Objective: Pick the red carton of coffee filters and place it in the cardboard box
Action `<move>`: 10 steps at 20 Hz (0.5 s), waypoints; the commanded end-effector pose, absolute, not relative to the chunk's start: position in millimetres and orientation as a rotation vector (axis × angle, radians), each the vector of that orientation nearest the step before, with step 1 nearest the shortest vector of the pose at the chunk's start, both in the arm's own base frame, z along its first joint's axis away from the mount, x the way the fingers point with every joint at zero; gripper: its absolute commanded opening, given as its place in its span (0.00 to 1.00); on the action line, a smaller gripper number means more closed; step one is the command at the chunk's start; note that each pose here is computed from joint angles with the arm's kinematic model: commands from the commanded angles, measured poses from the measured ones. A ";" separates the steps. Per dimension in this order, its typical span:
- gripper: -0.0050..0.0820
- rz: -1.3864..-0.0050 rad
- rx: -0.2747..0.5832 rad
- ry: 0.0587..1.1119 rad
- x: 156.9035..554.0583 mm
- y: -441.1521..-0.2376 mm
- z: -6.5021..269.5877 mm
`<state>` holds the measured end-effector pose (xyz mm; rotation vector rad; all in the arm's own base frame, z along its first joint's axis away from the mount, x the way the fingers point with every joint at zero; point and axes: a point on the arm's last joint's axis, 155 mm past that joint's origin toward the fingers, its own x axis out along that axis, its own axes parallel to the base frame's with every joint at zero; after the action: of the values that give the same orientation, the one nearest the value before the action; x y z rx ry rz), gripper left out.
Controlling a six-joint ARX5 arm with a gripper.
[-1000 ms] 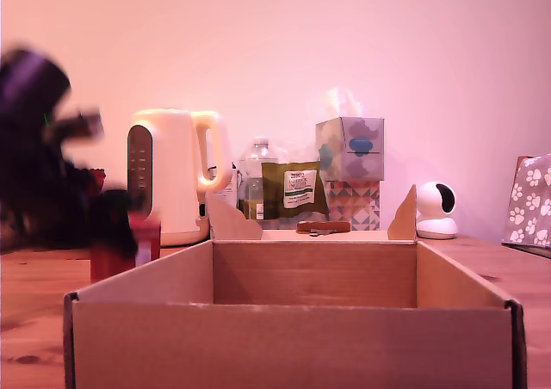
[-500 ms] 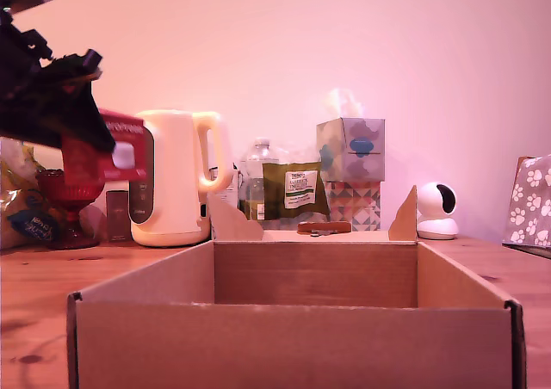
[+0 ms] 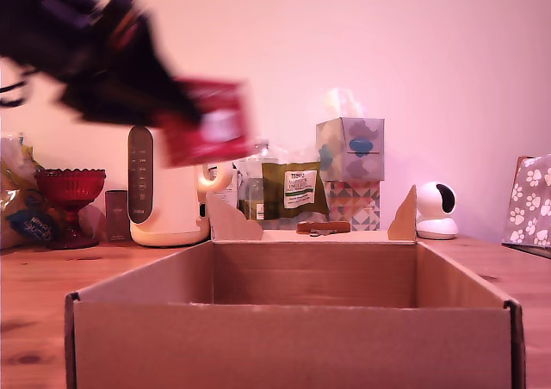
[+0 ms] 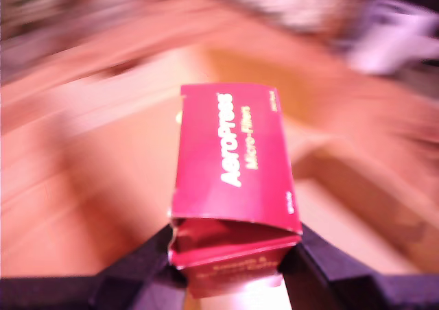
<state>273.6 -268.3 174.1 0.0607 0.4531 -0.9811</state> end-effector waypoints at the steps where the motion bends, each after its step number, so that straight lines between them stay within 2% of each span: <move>1: 0.30 -1.022 0.080 0.458 261.3 -281.7 163.3; 6: 0.30 -1.105 0.125 0.474 234.4 -313.7 150.2; 10: 0.30 -1.109 0.144 0.499 230.9 -320.2 138.2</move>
<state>232.8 -321.9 150.7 0.1335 0.4807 -1.1115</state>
